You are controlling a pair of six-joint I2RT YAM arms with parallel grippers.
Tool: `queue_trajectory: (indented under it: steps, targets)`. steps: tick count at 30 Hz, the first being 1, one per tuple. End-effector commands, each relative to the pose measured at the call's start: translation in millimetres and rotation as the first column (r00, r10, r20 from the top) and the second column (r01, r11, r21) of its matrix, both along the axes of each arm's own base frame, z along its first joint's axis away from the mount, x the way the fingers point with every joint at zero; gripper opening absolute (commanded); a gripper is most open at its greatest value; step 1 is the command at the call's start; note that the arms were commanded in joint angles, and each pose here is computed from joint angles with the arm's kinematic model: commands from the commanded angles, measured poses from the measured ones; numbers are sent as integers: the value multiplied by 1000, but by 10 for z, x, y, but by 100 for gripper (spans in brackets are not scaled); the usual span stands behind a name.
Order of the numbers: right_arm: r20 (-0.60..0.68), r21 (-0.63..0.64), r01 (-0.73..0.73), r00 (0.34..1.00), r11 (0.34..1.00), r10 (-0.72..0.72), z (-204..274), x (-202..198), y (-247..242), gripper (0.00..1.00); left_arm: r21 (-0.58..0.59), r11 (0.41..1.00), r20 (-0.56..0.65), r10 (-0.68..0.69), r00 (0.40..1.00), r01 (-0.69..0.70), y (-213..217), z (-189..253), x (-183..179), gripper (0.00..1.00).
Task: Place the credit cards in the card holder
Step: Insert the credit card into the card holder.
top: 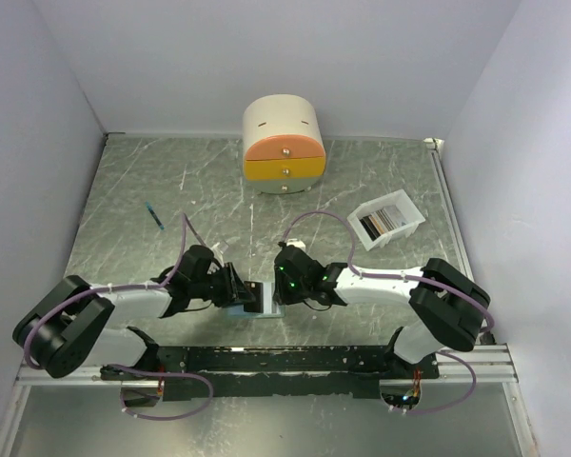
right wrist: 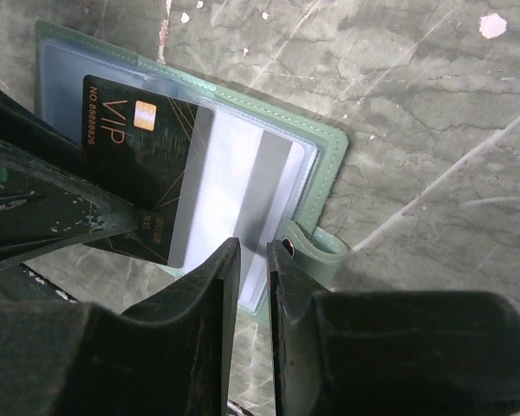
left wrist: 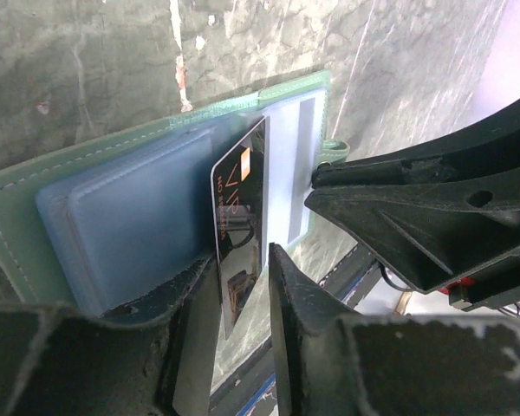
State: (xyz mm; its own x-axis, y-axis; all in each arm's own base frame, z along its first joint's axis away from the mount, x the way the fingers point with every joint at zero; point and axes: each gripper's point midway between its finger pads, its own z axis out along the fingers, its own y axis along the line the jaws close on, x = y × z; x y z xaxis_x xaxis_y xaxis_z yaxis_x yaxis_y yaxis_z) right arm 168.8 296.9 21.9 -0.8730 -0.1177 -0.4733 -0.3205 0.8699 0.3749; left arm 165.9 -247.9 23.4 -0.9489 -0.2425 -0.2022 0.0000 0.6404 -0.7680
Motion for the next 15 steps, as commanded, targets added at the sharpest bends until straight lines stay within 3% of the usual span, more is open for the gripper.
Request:
queue_trajectory:
  steps: [1, 7, 15]
  targets:
    - [11, -72, 12, 1000, 997, -11, -45, -8, -155, 20, 100, 995, 15, 23, 1000, -24, 132, -83, 11, 39]
    - [5, -75, 10, 1000, 997, -9, -67, -10, -147, 20, 134, 991, 12, 13, 1000, -15, 141, -82, 12, 36]
    - [8, -73, 7, 1000, 997, -6, -59, 3, -125, 20, 126, 992, -9, -16, 1000, 17, 113, -122, -61, 22]
